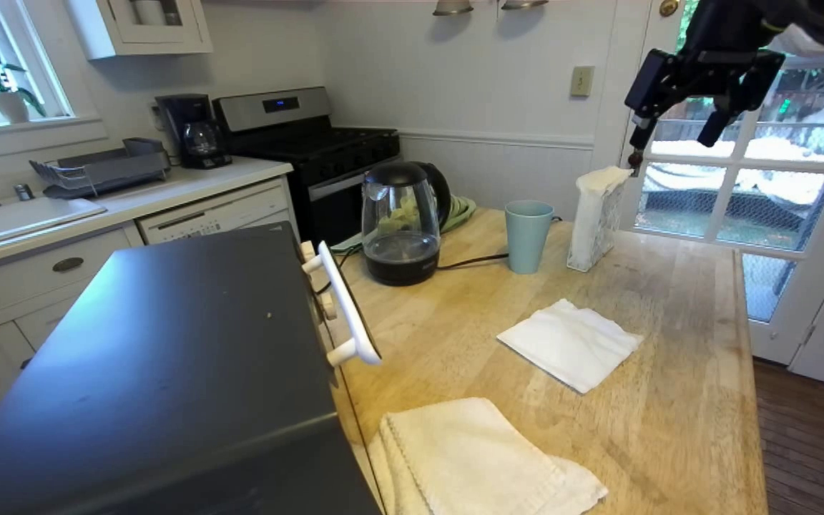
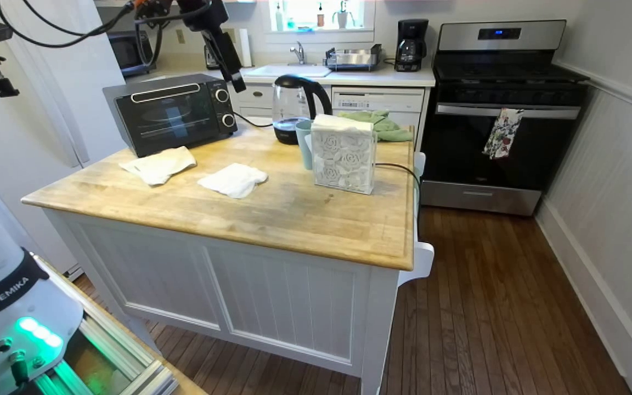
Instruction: Place the cup next to the kettle cord
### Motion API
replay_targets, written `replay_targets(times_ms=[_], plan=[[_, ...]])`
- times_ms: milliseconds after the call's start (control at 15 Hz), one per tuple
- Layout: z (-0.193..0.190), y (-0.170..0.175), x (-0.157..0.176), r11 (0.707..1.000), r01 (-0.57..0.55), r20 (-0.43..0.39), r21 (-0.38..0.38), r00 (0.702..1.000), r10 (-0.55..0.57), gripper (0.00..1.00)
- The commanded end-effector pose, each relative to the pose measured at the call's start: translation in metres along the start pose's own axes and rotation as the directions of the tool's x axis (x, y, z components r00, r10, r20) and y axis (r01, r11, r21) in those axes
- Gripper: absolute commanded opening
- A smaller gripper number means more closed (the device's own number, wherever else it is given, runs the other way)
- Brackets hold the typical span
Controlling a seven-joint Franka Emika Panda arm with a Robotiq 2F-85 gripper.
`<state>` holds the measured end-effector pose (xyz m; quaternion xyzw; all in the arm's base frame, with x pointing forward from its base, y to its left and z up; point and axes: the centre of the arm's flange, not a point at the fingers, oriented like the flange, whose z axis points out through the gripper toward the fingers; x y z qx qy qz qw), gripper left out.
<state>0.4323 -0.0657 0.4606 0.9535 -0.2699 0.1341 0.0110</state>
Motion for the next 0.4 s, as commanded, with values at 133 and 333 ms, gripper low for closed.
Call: replay_targets(times_ms=[133, 333], plan=[[-0.007, 0.0153, -0.0059, 0.994, 0.111, -0.012, 0.001, 0.994, -0.111, 1.0], [-0.0071, 0.0169, -0.01, 0.992, 0.129, -0.012, 0.002, 0.992, -0.129, 1.0]])
